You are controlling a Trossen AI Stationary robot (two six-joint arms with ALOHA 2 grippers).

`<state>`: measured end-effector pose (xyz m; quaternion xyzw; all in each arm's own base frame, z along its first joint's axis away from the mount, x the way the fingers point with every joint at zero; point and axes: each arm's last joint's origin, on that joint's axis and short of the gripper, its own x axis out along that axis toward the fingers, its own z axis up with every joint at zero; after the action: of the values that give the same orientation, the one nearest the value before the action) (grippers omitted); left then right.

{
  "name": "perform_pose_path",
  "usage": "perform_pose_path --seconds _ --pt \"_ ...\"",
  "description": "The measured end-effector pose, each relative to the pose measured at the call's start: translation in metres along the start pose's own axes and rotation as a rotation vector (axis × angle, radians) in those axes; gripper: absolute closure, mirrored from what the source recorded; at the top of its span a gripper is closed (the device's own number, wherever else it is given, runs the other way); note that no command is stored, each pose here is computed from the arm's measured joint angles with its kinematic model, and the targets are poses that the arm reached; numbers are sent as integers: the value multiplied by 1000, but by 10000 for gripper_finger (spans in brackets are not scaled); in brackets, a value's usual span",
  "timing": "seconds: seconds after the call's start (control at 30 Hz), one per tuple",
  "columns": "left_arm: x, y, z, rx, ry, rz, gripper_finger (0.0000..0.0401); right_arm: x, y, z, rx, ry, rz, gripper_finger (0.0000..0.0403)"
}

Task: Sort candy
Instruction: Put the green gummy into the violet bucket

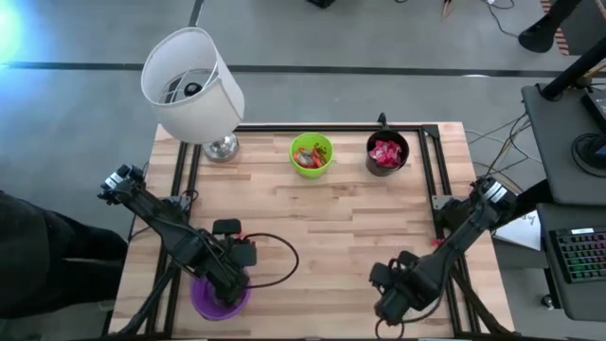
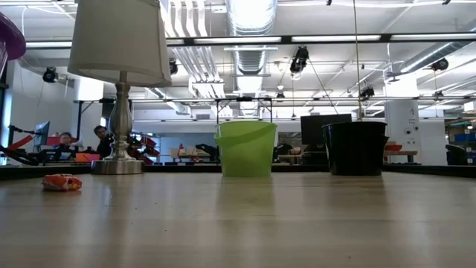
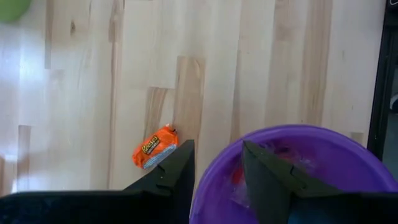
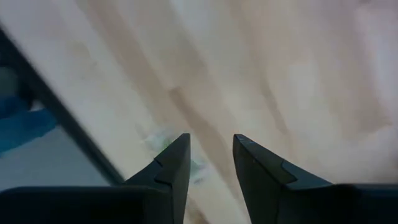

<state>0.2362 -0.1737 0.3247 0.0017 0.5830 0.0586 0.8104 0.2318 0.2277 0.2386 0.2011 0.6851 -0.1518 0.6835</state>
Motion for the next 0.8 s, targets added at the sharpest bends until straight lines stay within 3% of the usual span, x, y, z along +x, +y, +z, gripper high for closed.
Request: perform_pose_path --seconds 0.2,0.43,0.6,0.8 --pt "0 0 0 -1 1 -1 286 25 5 -12 -75 -1 78 266" --pt "0 0 0 -1 1 -1 286 38 5 -48 -332 16 43 260" --pt "0 0 0 -10 -2 -3 286 45 12 -63 -484 -10 121 265" --pt "0 -1 1 -14 -11 -12 286 55 9 -67 -525 -14 118 272"
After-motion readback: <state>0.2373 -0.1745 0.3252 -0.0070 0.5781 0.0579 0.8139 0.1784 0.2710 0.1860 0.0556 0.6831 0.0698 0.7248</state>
